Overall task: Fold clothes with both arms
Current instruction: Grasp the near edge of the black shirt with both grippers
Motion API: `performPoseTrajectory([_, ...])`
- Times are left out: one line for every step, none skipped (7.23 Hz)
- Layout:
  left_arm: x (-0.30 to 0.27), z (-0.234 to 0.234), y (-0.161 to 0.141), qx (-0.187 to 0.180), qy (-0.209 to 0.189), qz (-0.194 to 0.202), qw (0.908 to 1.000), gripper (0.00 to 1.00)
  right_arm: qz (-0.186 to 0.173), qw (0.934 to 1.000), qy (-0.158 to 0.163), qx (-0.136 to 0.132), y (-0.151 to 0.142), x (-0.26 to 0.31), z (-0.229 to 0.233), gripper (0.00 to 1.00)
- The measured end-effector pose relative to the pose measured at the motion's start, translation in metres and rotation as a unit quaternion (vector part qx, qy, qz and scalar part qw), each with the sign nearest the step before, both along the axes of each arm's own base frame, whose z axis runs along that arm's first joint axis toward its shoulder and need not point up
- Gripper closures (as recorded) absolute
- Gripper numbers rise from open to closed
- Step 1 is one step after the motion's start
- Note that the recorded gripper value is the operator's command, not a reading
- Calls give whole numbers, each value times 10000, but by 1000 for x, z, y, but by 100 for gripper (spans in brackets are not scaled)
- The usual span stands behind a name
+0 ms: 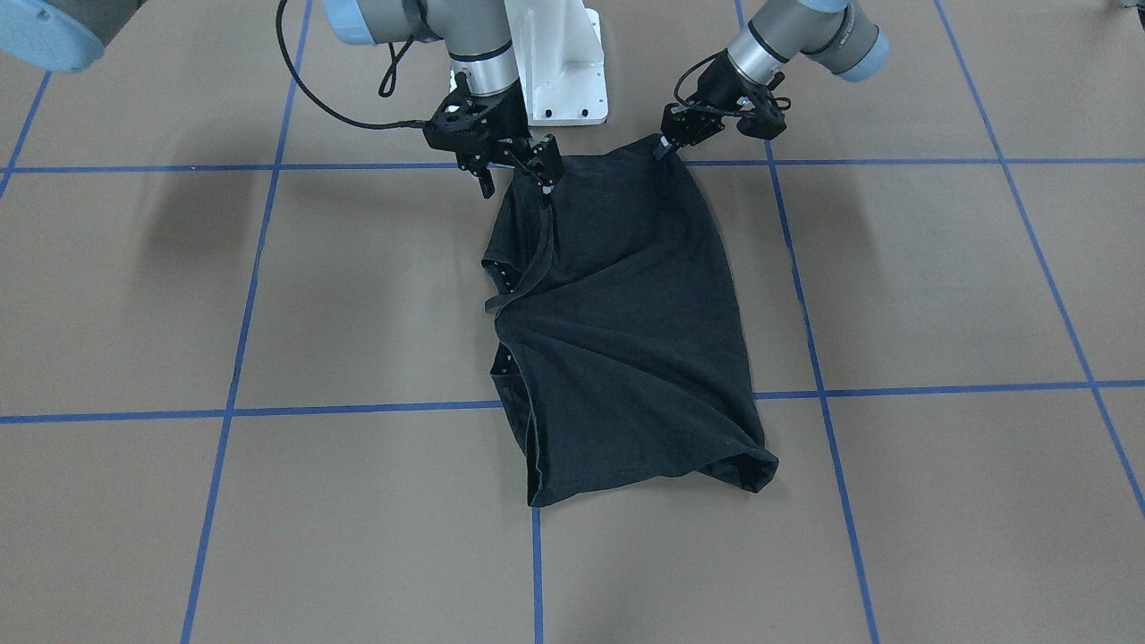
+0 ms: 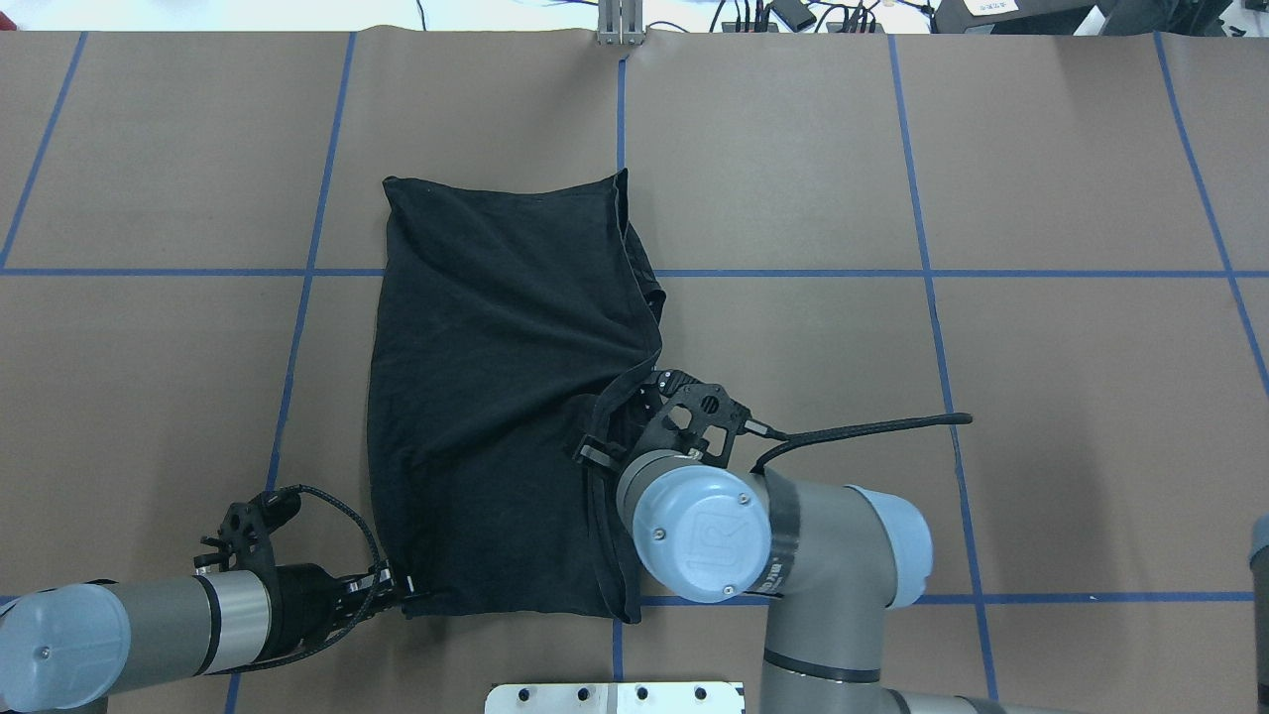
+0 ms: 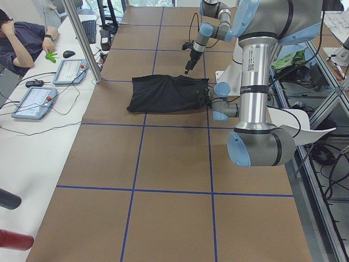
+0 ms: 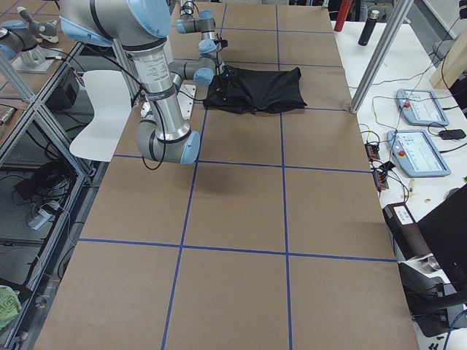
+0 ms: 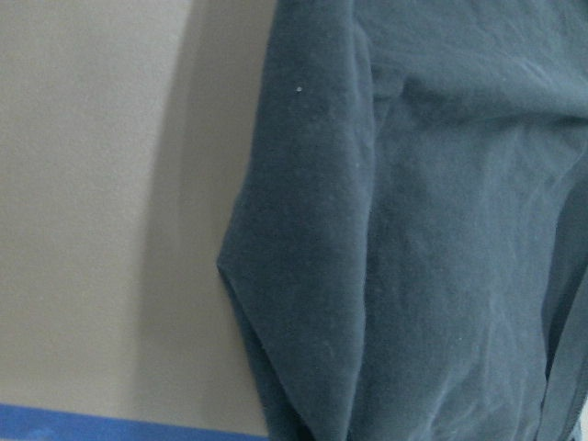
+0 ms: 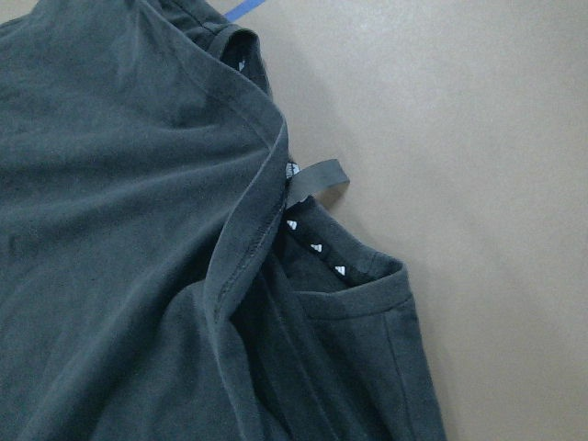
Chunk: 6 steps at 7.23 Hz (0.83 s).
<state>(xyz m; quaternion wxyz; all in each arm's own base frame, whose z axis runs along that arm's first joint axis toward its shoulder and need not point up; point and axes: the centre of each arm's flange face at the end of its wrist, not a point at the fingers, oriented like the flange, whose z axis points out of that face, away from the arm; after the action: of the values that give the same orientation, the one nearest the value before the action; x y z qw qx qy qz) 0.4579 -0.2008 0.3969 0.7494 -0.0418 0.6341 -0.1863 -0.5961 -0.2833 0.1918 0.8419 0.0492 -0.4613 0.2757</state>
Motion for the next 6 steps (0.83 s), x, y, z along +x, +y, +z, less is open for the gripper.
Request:
performPoseTrajectory([0, 0, 0, 0, 2, 1, 10000, 100, 10, 10000, 70, 19, 9, -14, 2, 1])
performPoseTrajectory([0, 0, 0, 0, 4, 1, 10000, 100, -1, 9999, 148, 62, 19, -23, 7, 1])
performPoseTrajectory([0, 0, 0, 1, 6, 0, 10000, 100, -36, 9997, 212, 83, 25, -28, 11, 2])
performPoseTrajectory([0, -1, 0, 1, 8, 1, 10000, 100, -92, 9995, 285, 87, 32, -32, 16, 3])
performPoseTrajectory([0, -1, 0, 1, 8, 3, 10000, 100, -153, 9992, 368, 95, 37, -35, 21, 9])
performPoseTrajectory([0, -1, 0, 1, 8, 4, 10000, 100, -221, 9985, 479, 113, 41, -37, 24, 19])
